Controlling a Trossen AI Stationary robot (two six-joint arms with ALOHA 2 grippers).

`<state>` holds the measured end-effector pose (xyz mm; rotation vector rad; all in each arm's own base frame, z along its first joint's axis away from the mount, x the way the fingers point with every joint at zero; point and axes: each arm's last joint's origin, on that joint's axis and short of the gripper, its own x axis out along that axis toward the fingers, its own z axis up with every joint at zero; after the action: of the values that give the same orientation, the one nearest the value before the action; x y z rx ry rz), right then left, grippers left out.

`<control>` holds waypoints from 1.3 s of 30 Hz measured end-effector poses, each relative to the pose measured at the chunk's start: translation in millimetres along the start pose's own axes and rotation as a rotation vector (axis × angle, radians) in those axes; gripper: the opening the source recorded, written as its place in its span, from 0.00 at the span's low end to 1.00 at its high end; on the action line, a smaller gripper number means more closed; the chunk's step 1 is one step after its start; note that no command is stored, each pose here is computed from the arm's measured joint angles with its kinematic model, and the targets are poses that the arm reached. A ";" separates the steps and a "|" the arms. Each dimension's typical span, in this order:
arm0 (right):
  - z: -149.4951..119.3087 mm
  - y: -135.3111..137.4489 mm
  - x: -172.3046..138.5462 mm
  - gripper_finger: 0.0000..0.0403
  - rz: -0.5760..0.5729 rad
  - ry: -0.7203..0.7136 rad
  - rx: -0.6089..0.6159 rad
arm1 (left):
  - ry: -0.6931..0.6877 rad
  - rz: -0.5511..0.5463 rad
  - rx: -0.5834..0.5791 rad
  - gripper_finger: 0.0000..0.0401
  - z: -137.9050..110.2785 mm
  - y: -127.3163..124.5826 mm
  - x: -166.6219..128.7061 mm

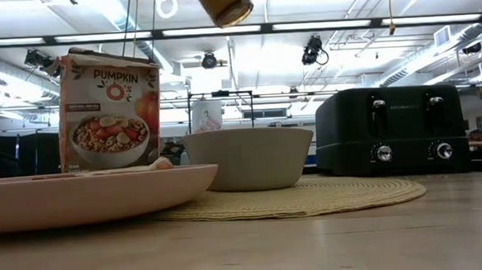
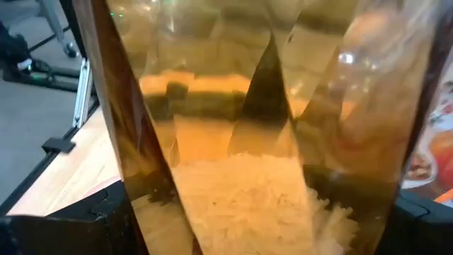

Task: Arrange a breakfast setting
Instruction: Put the orange cup on the top right of the gray bowl

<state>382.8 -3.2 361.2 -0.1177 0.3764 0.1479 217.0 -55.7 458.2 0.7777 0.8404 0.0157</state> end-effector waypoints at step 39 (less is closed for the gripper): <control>-177.3 75.7 -80.9 0.89 -0.588 -0.310 0.283 | -0.565 0.320 -1.020 0.63 -71.6 -60.5 122.4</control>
<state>232.6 36.2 221.1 0.0772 0.0399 -0.4632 235.5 -18.6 309.7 -0.0779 0.0903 0.4555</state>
